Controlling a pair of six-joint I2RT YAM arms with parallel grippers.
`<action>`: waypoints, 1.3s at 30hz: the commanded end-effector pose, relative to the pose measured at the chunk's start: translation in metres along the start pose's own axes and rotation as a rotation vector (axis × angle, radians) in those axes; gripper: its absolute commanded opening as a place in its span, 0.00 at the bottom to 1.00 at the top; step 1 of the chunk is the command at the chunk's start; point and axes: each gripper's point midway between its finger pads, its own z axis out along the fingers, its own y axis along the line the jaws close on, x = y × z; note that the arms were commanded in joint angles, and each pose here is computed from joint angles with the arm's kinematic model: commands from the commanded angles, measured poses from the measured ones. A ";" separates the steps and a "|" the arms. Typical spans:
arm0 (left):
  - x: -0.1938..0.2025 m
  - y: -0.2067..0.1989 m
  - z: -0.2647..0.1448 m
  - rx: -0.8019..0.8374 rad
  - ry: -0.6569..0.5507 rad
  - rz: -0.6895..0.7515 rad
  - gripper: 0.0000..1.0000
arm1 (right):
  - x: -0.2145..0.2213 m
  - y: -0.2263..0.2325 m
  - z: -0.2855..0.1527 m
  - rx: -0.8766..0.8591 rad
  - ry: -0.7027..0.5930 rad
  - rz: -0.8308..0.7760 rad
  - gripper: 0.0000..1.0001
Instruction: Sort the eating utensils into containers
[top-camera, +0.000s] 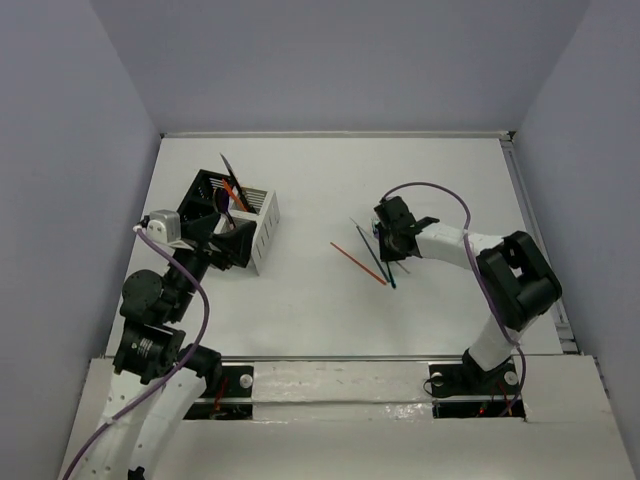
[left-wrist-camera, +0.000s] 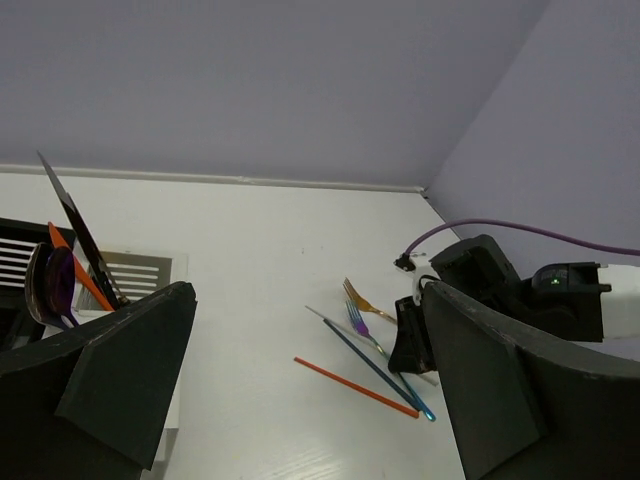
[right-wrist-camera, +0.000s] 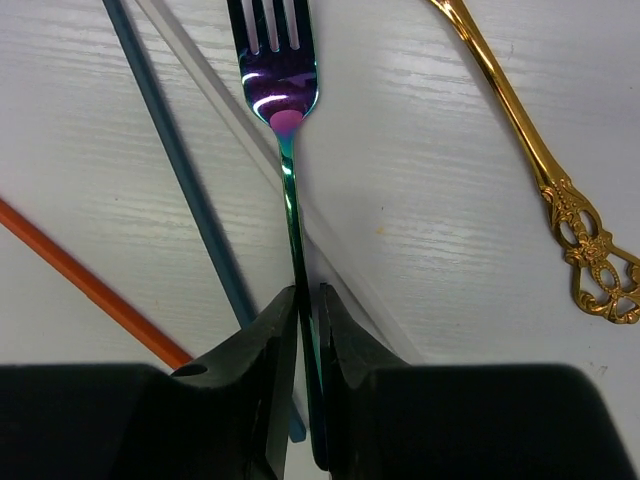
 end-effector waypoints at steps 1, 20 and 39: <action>-0.006 -0.012 0.006 0.060 -0.010 -0.009 0.99 | -0.008 -0.003 0.003 0.023 -0.009 0.012 0.17; 0.073 -0.053 0.039 0.318 0.349 -0.251 0.72 | -0.073 0.027 -0.090 -0.188 -0.300 -0.031 0.00; 0.174 -0.098 0.111 0.232 0.471 -0.454 0.47 | -0.061 0.121 -0.163 -0.593 -0.444 -0.123 0.00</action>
